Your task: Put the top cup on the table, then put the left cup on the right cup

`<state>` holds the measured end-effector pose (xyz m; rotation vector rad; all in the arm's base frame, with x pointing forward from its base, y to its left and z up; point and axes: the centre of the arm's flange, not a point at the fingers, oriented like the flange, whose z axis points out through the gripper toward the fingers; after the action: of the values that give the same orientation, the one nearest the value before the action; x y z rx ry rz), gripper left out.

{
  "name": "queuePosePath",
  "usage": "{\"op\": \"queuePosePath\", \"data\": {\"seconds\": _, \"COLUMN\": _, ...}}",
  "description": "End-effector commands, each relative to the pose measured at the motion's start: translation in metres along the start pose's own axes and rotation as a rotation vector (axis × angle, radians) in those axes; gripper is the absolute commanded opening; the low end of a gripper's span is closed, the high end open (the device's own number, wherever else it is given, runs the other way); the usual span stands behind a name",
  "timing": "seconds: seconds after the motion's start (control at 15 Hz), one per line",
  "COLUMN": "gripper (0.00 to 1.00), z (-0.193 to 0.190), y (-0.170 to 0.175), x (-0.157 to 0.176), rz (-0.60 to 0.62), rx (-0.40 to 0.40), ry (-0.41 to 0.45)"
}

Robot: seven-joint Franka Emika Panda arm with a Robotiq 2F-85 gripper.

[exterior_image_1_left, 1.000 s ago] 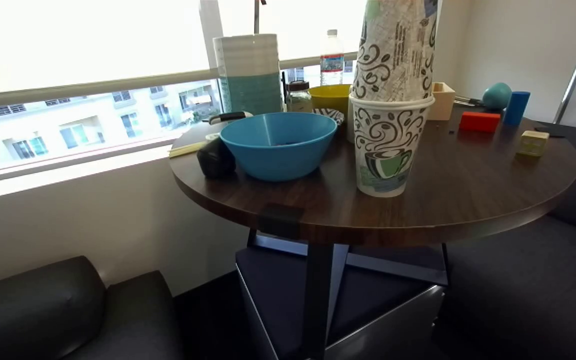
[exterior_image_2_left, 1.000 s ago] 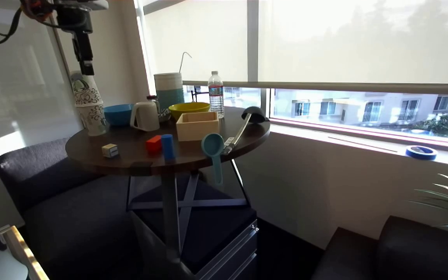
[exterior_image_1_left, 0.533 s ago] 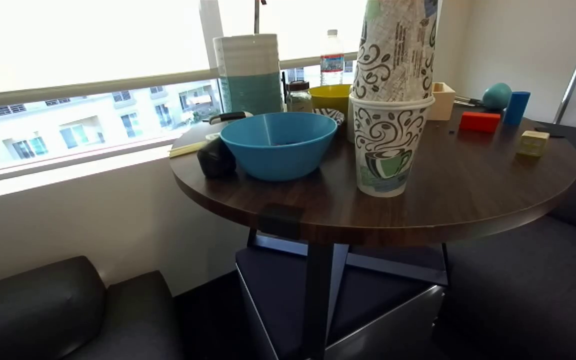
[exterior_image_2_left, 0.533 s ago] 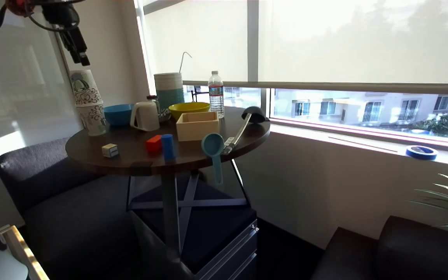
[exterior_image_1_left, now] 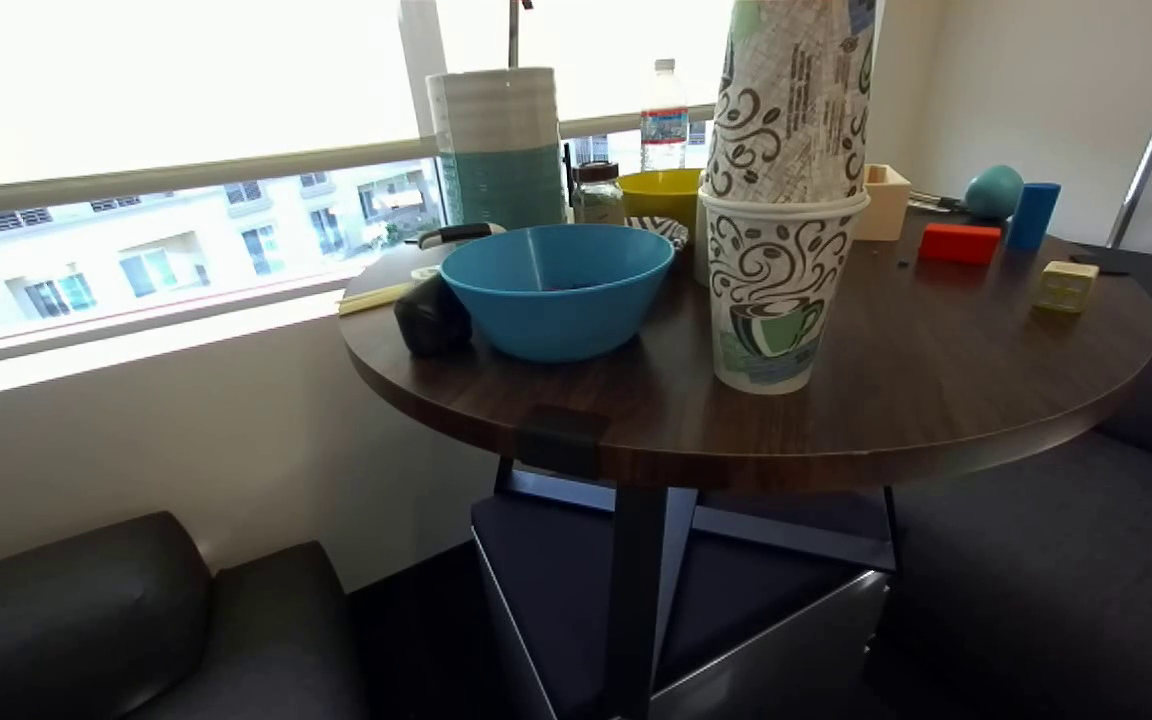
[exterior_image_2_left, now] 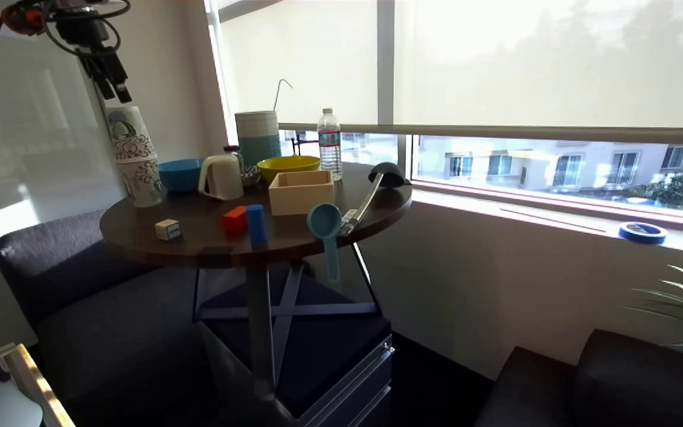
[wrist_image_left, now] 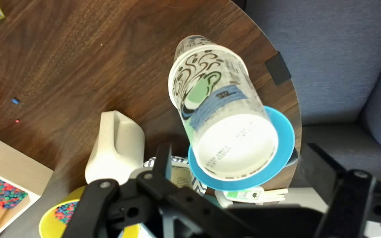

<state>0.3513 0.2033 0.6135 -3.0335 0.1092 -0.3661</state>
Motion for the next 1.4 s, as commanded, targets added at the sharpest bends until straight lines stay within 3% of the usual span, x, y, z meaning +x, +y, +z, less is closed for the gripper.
{"op": "queuePosePath", "data": {"seconds": 0.0, "gripper": 1.0, "z": 0.018, "y": -0.01, "x": 0.01, "rz": -0.018, "rx": -0.012, "ry": -0.05}}
{"op": "queuePosePath", "data": {"seconds": 0.2, "gripper": 1.0, "z": 0.029, "y": -0.012, "x": 0.019, "rz": -0.022, "rx": -0.035, "ry": -0.076}}
{"op": "queuePosePath", "data": {"seconds": 0.33, "gripper": 0.72, "z": 0.034, "y": -0.009, "x": 0.022, "rz": -0.018, "rx": -0.044, "ry": -0.096}}
{"op": "queuePosePath", "data": {"seconds": 0.53, "gripper": 0.5, "z": 0.033, "y": -0.002, "x": 0.025, "rz": 0.0, "rx": -0.057, "ry": -0.1}}
{"op": "queuePosePath", "data": {"seconds": 0.67, "gripper": 0.41, "z": 0.025, "y": 0.001, "x": 0.027, "rz": 0.006, "rx": -0.06, "ry": -0.092}}
{"op": "queuePosePath", "data": {"seconds": 0.93, "gripper": 0.4, "z": 0.0, "y": 0.012, "x": 0.032, "rz": 0.019, "rx": -0.089, "ry": -0.046}}
{"op": "queuePosePath", "data": {"seconds": 1.13, "gripper": 0.4, "z": -0.01, "y": 0.04, "x": 0.033, "rz": 0.076, "rx": -0.164, "ry": -0.027}}
{"op": "queuePosePath", "data": {"seconds": 1.33, "gripper": 0.4, "z": 0.0, "y": 0.068, "x": 0.028, "rz": 0.135, "rx": -0.176, "ry": -0.077}}
